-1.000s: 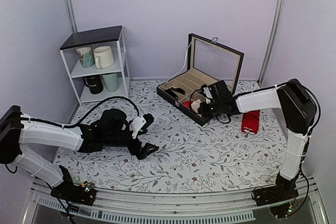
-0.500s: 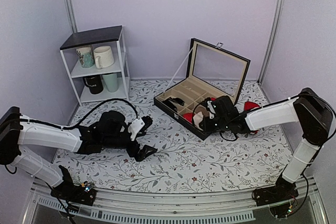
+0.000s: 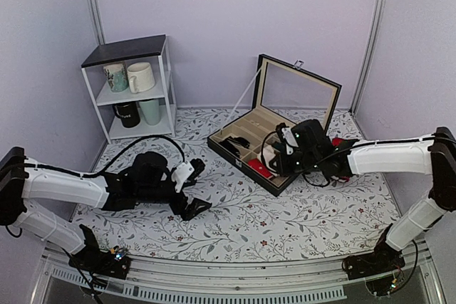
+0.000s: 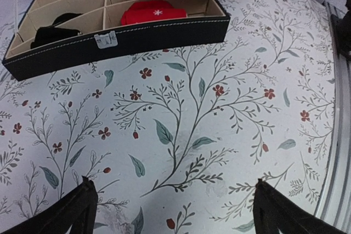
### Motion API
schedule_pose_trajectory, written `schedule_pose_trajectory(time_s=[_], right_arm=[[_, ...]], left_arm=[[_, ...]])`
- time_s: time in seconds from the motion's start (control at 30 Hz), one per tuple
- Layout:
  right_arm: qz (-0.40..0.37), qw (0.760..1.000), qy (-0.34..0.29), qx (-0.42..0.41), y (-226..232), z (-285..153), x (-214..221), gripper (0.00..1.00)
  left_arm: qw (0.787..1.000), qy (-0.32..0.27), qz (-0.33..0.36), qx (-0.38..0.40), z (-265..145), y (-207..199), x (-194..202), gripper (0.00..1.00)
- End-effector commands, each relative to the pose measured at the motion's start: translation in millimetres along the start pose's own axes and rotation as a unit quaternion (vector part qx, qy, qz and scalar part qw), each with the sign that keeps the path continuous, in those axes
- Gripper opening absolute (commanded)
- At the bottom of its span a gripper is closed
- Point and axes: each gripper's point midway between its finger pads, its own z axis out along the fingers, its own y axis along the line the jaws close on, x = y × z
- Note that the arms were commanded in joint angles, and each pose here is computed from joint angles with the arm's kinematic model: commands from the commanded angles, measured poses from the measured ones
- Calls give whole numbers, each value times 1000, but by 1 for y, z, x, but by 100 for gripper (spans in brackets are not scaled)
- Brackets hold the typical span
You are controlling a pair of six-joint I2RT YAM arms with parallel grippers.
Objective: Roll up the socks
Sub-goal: Move the storage box to the center of the board, then place a pair of socks in the storage box.
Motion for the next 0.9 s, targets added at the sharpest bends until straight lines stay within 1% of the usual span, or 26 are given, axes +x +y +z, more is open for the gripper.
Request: schedule_pose_trajectory(time_s=[0.0, 0.17, 0.3, 0.33, 0.43, 0.67, 0.87], right_arm=[[-49, 993, -100, -44, 36, -46, -82, 0], [-94, 989, -115, -27, 27, -25, -116, 0], [-131, 981, -142, -20, 14, 3, -146, 0], [-137, 978, -155, -16, 10, 7, -161, 0], [-163, 973, -164, -1, -1, 33, -180, 0], [-178, 970, -164, 12, -26, 90, -201, 0], [-189, 969, -155, 19, -48, 120, -208, 0]], left_arm=[[1000, -15, -2, -8, -4, 6, -4, 100], [1000, -16, -1, -5, -4, 5, -5, 99], [1000, -18, -2, -1, -4, 4, -4, 100], [1000, -19, -3, 0, -4, 3, -4, 99], [1000, -17, -3, 3, -3, 3, -2, 99], [1000, -19, 3, 13, -3, -1, -3, 99], [1000, -18, 13, 16, 1, -1, -3, 99]])
